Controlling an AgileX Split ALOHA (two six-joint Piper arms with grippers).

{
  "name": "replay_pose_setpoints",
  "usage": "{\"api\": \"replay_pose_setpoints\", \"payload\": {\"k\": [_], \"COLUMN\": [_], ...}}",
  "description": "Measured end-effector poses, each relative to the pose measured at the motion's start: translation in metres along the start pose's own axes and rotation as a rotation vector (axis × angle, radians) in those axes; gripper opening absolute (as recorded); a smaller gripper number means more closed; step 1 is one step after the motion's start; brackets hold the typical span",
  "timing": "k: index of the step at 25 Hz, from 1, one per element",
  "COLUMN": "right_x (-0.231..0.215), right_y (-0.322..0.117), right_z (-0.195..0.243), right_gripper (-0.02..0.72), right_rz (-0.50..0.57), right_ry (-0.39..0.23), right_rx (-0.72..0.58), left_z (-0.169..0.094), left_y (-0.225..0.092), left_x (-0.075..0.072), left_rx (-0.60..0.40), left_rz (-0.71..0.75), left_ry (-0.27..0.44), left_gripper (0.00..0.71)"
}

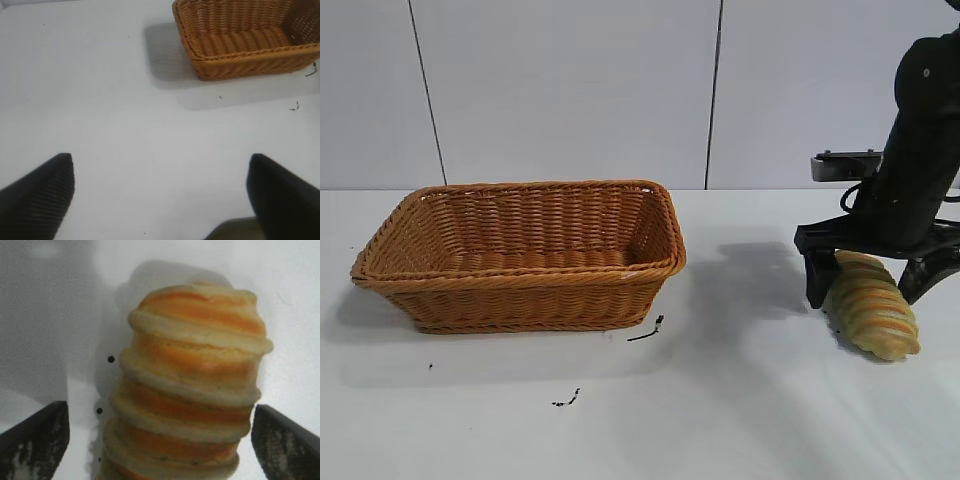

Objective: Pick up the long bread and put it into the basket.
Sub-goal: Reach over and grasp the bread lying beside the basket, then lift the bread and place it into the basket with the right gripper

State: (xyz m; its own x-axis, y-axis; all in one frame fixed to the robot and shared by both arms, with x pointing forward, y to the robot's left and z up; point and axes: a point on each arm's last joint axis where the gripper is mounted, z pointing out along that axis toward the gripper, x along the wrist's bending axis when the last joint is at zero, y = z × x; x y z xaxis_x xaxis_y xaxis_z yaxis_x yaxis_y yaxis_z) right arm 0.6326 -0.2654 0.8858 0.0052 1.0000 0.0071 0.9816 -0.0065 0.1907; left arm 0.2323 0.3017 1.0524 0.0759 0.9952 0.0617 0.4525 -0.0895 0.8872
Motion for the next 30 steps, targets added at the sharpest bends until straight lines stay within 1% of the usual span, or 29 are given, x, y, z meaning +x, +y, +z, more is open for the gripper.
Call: {"api": "replay_pose_setpoints", "payload": {"k": [2,3,5,7,9,15,18,20,25,30], "right_x": [0.000,0.000,0.000,-0.001,-0.001,0.002,0.006,0.015,0.060,0.123], "right_y": [0.000,0.000,0.000,0.002,0.008,0.038,0.046,0.050,0.057,0.061], "right_z": [0.000,0.000,-0.003,-0.011,-0.028,-0.114,-0.145,-0.158,-0.182,-0.176], "right_gripper": [0.209,0.171,0.146,0.137,0.134,0.132,0.129,0.123,0.122,0.122], "right_rz": [0.000,0.000,-0.002,-0.011,-0.025,-0.061,-0.094,-0.136,-0.310,-0.476], "right_ry": [0.000,0.000,-0.003,-0.009,-0.013,0.003,0.014,0.016,0.034,0.045], "right_rx": [0.002,0.003,0.011,0.019,0.005,-0.147,-0.160,-0.171,-0.255,-0.287], "left_z": [0.000,0.000,0.000,0.000,0.000,0.000,0.000,0.000,0.000,0.000], "left_y": [0.000,0.000,0.000,0.000,0.000,0.000,0.000,0.000,0.000,0.000], "left_x": [0.000,0.000,0.000,0.000,0.000,0.000,0.000,0.000,0.000,0.000], "left_rx": [0.000,0.000,0.000,0.000,0.000,0.000,0.000,0.000,0.000,0.000], "left_rz": [0.000,0.000,0.000,0.000,0.000,0.000,0.000,0.000,0.000,0.000], "left_ry": [0.000,0.000,0.000,0.000,0.000,0.000,0.000,0.000,0.000,0.000], "left_gripper": [0.696,0.696,0.696,0.696,0.696,0.696,0.696,0.696,0.696,0.696]}}
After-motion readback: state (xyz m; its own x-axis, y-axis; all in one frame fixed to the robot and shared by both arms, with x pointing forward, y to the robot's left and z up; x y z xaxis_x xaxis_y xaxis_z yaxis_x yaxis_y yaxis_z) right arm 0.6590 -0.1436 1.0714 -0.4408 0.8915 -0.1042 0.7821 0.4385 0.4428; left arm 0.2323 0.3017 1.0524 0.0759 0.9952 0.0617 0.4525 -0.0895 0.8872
